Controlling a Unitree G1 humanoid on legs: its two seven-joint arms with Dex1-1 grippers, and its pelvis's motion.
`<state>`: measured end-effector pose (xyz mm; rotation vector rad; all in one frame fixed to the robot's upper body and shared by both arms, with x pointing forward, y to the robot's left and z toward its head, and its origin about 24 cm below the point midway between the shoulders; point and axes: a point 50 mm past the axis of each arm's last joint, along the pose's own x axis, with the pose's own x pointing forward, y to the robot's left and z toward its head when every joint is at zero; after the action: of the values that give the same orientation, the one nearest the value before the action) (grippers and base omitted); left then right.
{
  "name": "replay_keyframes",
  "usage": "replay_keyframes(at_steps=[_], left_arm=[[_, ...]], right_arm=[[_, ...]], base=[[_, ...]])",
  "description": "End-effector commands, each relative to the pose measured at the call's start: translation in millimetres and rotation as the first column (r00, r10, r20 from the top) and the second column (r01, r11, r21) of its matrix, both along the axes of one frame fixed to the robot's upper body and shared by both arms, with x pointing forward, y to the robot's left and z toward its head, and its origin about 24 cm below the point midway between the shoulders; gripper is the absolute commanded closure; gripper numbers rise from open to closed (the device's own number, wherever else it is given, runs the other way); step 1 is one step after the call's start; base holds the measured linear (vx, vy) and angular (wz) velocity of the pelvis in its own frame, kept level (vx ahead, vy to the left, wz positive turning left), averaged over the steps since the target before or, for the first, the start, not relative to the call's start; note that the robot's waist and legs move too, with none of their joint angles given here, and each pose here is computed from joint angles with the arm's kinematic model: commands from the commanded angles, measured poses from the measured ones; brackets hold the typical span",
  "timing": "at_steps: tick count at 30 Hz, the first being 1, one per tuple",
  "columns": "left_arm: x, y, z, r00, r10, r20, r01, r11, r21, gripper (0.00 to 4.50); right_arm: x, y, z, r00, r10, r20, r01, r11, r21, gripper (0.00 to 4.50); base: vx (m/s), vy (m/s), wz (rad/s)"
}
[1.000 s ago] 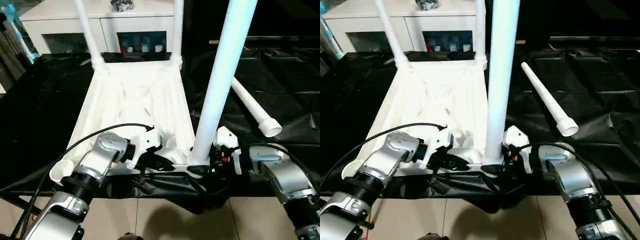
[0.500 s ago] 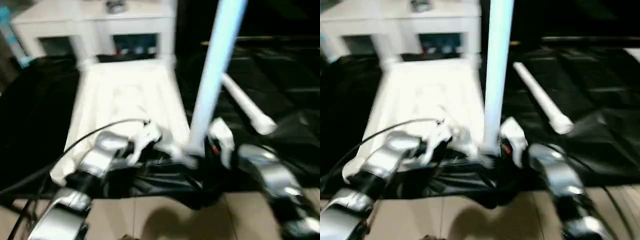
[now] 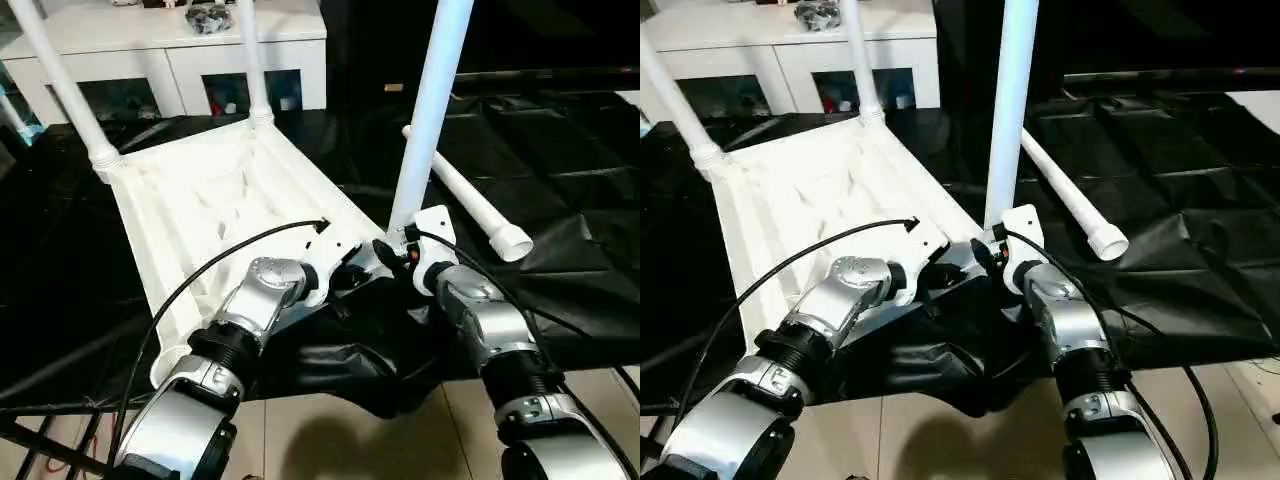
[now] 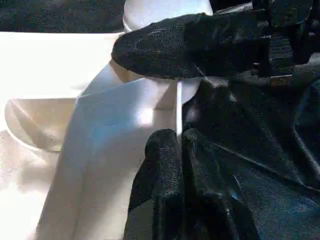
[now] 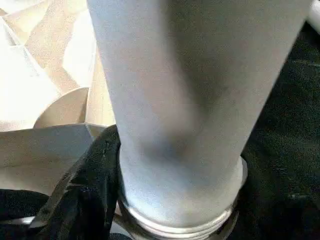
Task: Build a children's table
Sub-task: Rotate leg to tighten
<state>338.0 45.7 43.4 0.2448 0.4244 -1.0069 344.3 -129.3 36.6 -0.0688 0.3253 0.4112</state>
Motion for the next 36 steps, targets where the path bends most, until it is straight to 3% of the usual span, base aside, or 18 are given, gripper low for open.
replay_keyframes(at_steps=[1, 4, 7, 8, 11, 12, 13, 17, 18, 19, 23, 24, 25, 31, 36], left_arm=[[-4.5, -27, 17.0, 0.992, -0.113, 0.06, 0.118, 0.989, -0.086, 4.5], [-9.7, -25, 16.0, 0.98, -0.185, 0.066, 0.191, 0.977, -0.092, 4.5], [-18.8, -17, 14.7, 0.949, -0.307, 0.07, 0.313, 0.945, -0.098, 4.5], [-18.8, -17, 14.7, 0.949, -0.307, 0.07, 0.313, 0.945, -0.098, 4.5], [-25.1, -9, 14.2, 0.92, -0.388, 0.058, 0.392, 0.914, -0.1, 4.5], [-25.1, -9, 14.2, 0.92, -0.388, 0.058, 0.392, 0.914, -0.1, 4.5], [-29.9, -3, 14.2, 0.893, -0.448, 0.047, 0.451, 0.887, -0.101, 4.5], [-31.2, -1, 14.1, 0.885, -0.464, 0.041, 0.466, 0.879, -0.101, 4.5], [-35.6, 5, 13.5, 0.855, -0.517, 0.024, 0.517, 0.851, -0.097, 4.5], [-35.9, 6, 13.4, 0.853, -0.521, 0.023, 0.52, 0.849, -0.097, 4.5], [-41.9, 16, 13.4, 0.806, -0.591, -0.008, 0.588, 0.803, -0.103, 4.5], [-42.1, 16, 13.5, 0.805, -0.594, -0.009, 0.59, 0.801, -0.103, 4.5], [-44.7, 20, 14.5, 0.782, -0.622, -0.028, 0.616, 0.78, -0.11, 4.5], [-45.7, 23, 15.7, 0.77, -0.638, -0.035, 0.632, 0.768, -0.105, 4.5], [-42.1, 21, 13.8, 0.797, -0.603, -0.021, 0.6, 0.796, -0.08, 4.5]], right_arm=[[-10.3, 23.2, -20.3, 0.991, 0.087, -0.101, -0.086, 0.996, 0.01, 1.06], [-8.5, 21.9, -12.4, 0.987, 0.144, -0.07, -0.143, 0.989, 0.025, 0.85], [-14.4, 18.2, -1.3, 0.94, 0.339, -0.03, -0.339, 0.941, 0.009, 0.85], [-14.4, 18.2, -1.3, 0.94, 0.339, -0.03, -0.339, 0.941, 0.009, 0.85], [-27.6, 11.2, 4.8, 0.857, 0.515, -0.021, -0.515, 0.857, -0.001, 0.85], [-27.6, 11.2, 4.8, 0.857, 0.515, -0.021, -0.515, 0.857, -0.001, 0.85], [-38.0, 3.3, 7.4, 0.792, 0.61, -0.032, -0.61, 0.792, -0.002, 0.85], [-41.3, 0.5, 7.9, 0.771, 0.636, -0.039, -0.637, 0.771, 0.0, 0.85], [-53.0, -8.2, 10.2, 0.696, 0.715, -0.061, -0.716, 0.698, 0.008, 0.85], [-53.7, -8.7, 10.3, 0.691, 0.72, -0.063, -0.721, 0.693, 0.008, 0.85], [-68.8, -13.3, 14.1, 0.584, 0.807, -0.088, -0.807, 0.589, 0.05, 0.85], [-69.2, -13.3, 14.2, 0.581, 0.809, -0.089, -0.808, 0.586, 0.051, 1.01], [-74.1, -12.7, 15.5, 0.544, 0.834, -0.097, -0.832, 0.551, 0.069, 1.2], [-76.7, -9.7, 13.8, 0.526, 0.844, -0.106, -0.843, 0.534, 0.065, 1.63], [-77.9, -7.0, 12.1, 0.533, 0.839, -0.112, -0.838, 0.541, 0.066, 1.76]], base=[[0.0, 0.0, 0.0], [0.0, 0.0, 0.0], [0.0, 0.0, 0.0], [0.0, 0.0, 0.0], [0.0, 0.0, 0.0], [0.0, 0.0, 0.0], [0.0, 0.0, 0.0], [0.0, 0.0, 0.0], [0.0, 0.0, 0.0], [0.0, 0.0, 0.0], [0.0, 0.0, 0.0], [0.0, 0.0, 0.0], [0.0, 0.0, 0.0], [0.0, 0.0, 0.0], [0.0, 0.0, 0.0]])
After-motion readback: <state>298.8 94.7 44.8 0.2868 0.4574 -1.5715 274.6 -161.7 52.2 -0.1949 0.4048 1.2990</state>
